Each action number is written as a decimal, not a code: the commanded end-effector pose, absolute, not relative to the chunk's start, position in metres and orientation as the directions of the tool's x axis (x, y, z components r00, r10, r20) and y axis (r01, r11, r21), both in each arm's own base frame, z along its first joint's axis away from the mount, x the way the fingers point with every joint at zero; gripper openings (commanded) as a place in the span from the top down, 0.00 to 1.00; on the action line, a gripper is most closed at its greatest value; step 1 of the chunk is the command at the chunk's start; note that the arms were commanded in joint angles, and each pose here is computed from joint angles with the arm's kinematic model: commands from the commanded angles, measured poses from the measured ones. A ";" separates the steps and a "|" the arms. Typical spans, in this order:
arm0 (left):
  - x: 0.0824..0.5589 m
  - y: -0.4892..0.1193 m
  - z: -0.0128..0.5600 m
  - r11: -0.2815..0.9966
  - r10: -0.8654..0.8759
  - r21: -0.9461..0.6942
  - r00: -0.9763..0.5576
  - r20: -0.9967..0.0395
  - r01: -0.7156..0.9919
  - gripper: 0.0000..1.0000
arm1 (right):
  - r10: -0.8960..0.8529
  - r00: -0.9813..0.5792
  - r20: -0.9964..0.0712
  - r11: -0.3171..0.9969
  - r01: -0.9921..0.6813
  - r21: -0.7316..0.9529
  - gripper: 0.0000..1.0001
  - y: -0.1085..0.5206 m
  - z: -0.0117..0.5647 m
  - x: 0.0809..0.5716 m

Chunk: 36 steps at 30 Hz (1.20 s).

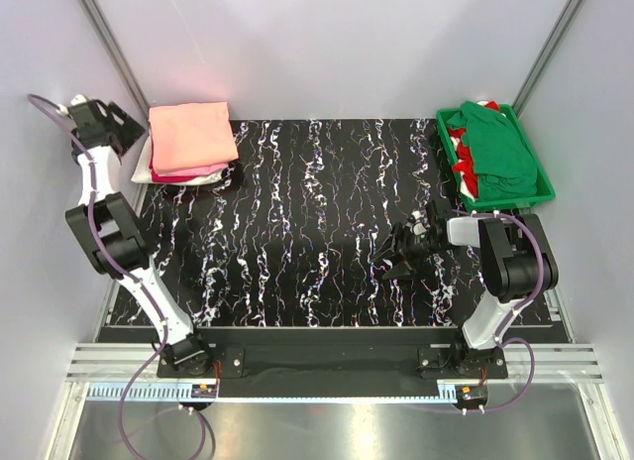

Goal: Fold and stack the t-shirts
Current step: Neatly place the folded tshirt to the corner

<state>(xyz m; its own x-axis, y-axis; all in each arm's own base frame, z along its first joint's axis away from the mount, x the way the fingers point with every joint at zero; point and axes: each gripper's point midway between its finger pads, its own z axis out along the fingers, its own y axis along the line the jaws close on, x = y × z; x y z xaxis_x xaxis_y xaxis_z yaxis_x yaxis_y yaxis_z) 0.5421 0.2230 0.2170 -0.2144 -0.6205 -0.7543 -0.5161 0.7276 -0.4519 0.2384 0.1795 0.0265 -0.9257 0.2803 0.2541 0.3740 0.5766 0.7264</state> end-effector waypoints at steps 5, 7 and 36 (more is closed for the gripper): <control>0.535 0.181 0.142 0.656 -0.750 -0.562 -0.355 -0.557 -0.503 0.20 | 0.315 -0.933 0.174 0.730 0.356 0.584 0.27 0.153 -0.024 0.231; 0.534 0.177 0.132 0.646 -0.760 -0.569 -0.361 -0.541 -0.508 0.21 | 0.315 -0.933 0.175 0.729 0.356 0.585 0.27 0.153 -0.024 0.232; 0.580 0.217 0.163 0.689 -0.704 -0.513 -0.306 -0.641 -0.512 1.00 | 0.313 -0.930 0.195 0.729 0.366 0.579 0.27 0.153 -0.028 0.229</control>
<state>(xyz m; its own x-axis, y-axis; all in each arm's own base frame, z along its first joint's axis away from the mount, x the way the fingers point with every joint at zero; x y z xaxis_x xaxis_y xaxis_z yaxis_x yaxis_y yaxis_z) 0.5701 0.1873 0.1285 -0.3794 -0.7481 -0.5444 -0.5326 0.6577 -0.5327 0.2379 0.1805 0.0264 -0.9247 0.2746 0.2638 0.3775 0.5700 0.7298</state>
